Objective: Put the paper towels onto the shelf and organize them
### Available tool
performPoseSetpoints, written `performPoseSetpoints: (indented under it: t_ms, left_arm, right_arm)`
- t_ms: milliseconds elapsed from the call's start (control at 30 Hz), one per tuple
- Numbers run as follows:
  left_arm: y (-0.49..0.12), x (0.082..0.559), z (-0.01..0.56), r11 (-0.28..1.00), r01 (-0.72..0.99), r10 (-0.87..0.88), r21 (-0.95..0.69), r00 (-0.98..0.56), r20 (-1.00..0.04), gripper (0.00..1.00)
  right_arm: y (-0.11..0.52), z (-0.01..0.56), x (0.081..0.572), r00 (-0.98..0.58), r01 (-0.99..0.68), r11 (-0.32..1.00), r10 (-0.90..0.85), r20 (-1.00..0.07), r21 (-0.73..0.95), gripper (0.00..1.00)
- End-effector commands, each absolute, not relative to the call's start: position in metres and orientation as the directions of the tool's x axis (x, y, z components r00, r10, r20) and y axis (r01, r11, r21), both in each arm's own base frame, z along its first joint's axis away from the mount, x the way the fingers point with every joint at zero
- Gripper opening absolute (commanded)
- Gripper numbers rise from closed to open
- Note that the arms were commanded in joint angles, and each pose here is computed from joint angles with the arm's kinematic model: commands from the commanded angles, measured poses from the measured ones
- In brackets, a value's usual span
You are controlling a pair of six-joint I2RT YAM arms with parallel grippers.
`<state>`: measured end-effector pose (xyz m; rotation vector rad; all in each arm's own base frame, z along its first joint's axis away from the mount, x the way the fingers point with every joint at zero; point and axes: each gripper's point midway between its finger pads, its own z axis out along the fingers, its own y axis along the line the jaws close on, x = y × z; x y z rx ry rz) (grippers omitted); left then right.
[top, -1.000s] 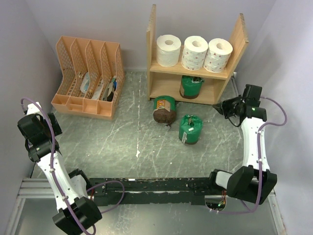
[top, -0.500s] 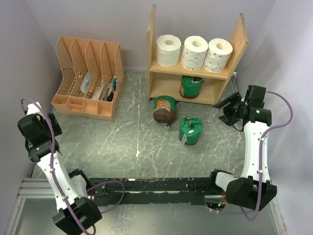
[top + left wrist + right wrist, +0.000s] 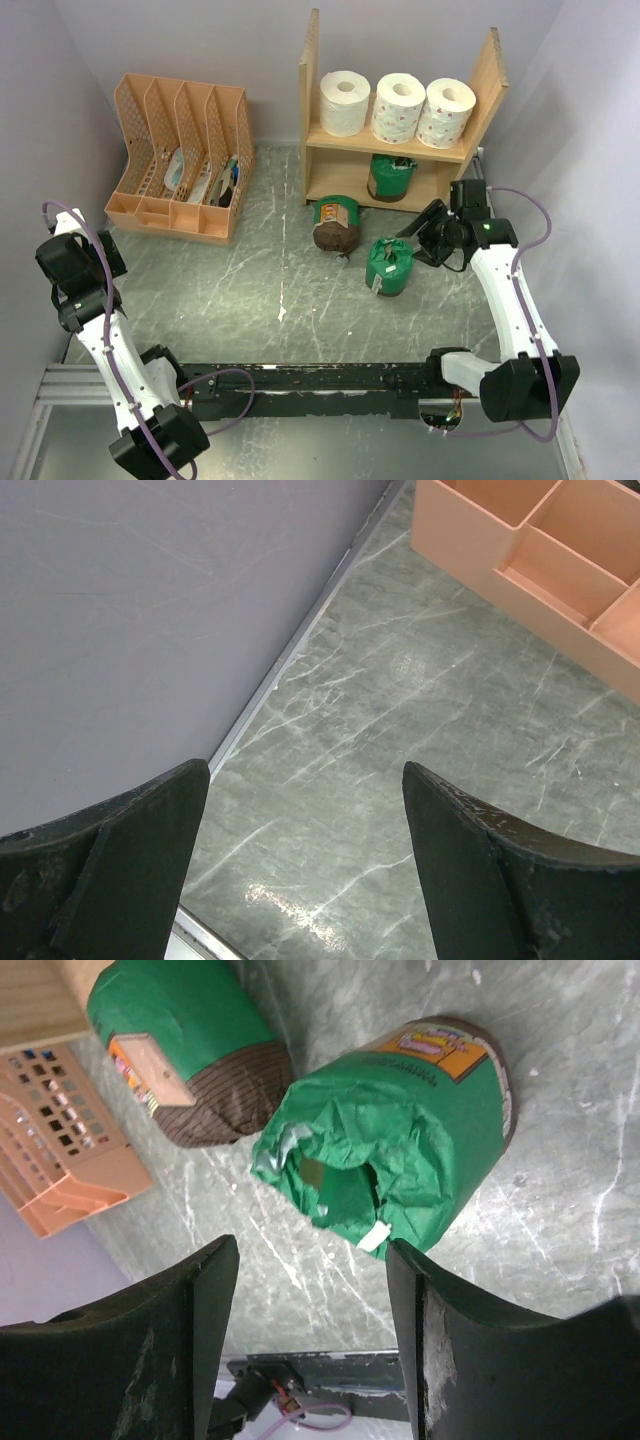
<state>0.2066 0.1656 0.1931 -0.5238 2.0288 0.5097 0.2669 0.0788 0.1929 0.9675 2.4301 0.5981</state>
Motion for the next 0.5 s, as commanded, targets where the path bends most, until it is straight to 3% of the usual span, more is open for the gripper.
performPoseSetpoints:
  t_ms: [0,167,467]
  left_arm:
    - [0.168,0.206,0.204,0.814,-0.564,-0.145,0.141,-0.432,-0.89,0.91]
    - [0.168,0.206,0.204,0.815,-0.562,-0.145,0.141,-0.434,-0.889,0.91]
    - [0.168,0.206,0.203,0.816,-0.56,-0.146,0.142,-0.438,-0.887,0.91]
  right_arm:
    - [0.069,0.185,0.28,-0.627,0.575,0.671,0.729,-0.275,0.468,0.6]
    - [0.055,0.181,0.283,-0.605,0.617,0.679,0.733,-0.311,0.399,0.59]
    - [0.062,0.17,0.271,-0.643,0.624,0.693,0.718,-0.266,0.36,0.61]
